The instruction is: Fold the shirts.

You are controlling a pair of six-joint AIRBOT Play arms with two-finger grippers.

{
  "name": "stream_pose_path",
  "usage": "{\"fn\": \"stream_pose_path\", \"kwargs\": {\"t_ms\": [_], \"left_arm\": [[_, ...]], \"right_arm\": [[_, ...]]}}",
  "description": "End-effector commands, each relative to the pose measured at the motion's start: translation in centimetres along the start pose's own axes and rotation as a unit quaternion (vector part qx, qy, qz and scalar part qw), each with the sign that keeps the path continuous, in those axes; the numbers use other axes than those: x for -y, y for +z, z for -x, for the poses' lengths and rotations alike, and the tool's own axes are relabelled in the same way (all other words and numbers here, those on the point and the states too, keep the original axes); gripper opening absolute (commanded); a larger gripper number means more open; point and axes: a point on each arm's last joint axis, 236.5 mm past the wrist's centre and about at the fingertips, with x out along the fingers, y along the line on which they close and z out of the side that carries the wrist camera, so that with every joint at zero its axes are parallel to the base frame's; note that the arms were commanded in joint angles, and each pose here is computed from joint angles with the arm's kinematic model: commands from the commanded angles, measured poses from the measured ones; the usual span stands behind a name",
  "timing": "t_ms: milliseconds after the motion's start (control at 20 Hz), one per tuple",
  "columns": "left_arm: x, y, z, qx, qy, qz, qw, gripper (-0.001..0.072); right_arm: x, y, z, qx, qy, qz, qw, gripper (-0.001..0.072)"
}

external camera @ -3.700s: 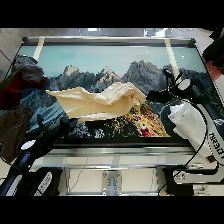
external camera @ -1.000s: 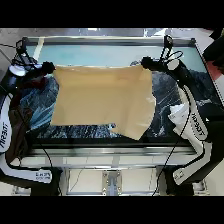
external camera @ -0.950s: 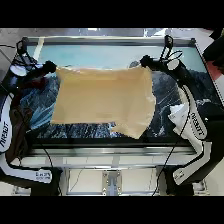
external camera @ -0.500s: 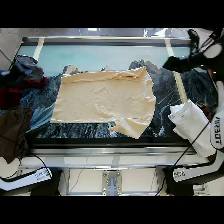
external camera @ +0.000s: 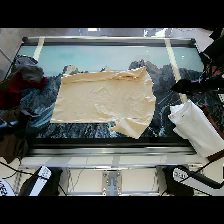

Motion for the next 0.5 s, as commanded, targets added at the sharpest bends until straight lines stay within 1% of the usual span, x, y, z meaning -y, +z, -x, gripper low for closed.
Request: {"fn": "stream_pose_path", "kwargs": {"t_ms": [0,150,300,450], "left_arm": [[-1.9,-1.7,-2.3,-0.01,-0.012,0.077,0.997,0.0698],[-1.9,-1.7,-3.2,-0.024,-0.022,0.099,0.995,0.0698],[-1.5,-1.1,-4.8,-0.022,-0.029,0.098,0.995,0.0698],[-0.2,0.4,-7.0,0.013,-0.036,0.094,0.995,0.0698]], "right_arm": [[-2.3,-0.2,-0.6,0.014,0.021,0.011,1.0,0.0453],[-3.9,0.3,-1.2,0.023,0.028,0.031,0.999,0.0453],[-5.0,0.6,-1.6,0.03,0.032,0.044,0.998,0.0452],[-4.8,0.9,-1.6,0.036,0.026,0.047,0.998,0.0452]]}}
